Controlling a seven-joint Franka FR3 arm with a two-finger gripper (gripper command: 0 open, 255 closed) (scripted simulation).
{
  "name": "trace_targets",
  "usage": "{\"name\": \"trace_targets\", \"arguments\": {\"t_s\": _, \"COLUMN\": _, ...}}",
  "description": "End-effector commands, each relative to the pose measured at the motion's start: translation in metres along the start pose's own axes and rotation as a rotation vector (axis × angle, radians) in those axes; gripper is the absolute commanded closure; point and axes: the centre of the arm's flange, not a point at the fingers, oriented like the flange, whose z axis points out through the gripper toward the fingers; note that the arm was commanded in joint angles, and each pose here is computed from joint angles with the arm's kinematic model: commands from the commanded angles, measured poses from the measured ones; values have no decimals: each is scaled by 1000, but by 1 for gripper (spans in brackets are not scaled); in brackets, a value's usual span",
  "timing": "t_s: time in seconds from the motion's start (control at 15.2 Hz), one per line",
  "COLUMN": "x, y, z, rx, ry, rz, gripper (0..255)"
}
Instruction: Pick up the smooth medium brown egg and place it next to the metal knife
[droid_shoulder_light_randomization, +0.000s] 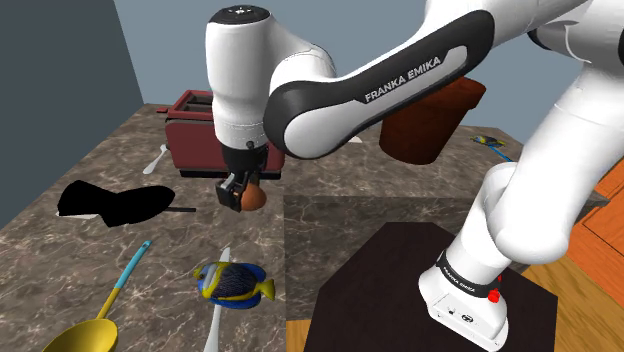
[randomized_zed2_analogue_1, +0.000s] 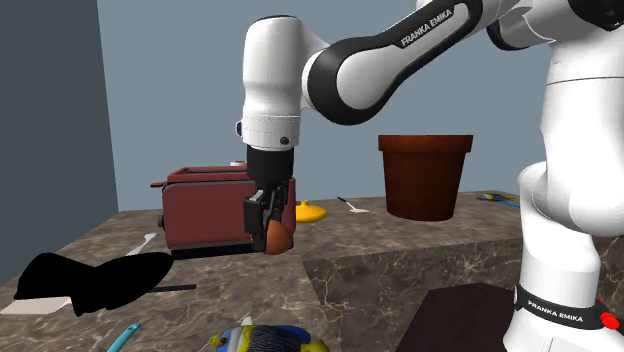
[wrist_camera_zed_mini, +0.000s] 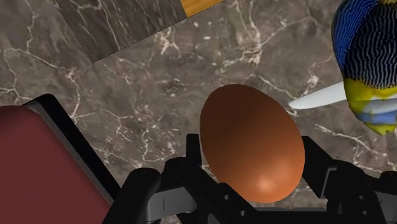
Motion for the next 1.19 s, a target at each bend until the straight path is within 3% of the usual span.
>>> {"name": "trace_targets", "arguments": {"t_s": 0.0, "x": -2, "y": -1, "z": 11, "rx": 0, "ry": 1, "rz": 0, "gripper": 255}}
{"name": "trace_targets", "arguments": {"t_s": 0.86, "x": -9, "y": -11, "z": 78, "rx": 0, "ry": 1, "rz": 0, "gripper": 255}}
{"name": "trace_targets", "arguments": {"t_s": 1.12, "x": -9, "y": -11, "z": 78, "rx": 0, "ry": 1, "rz": 0, "gripper": 255}}
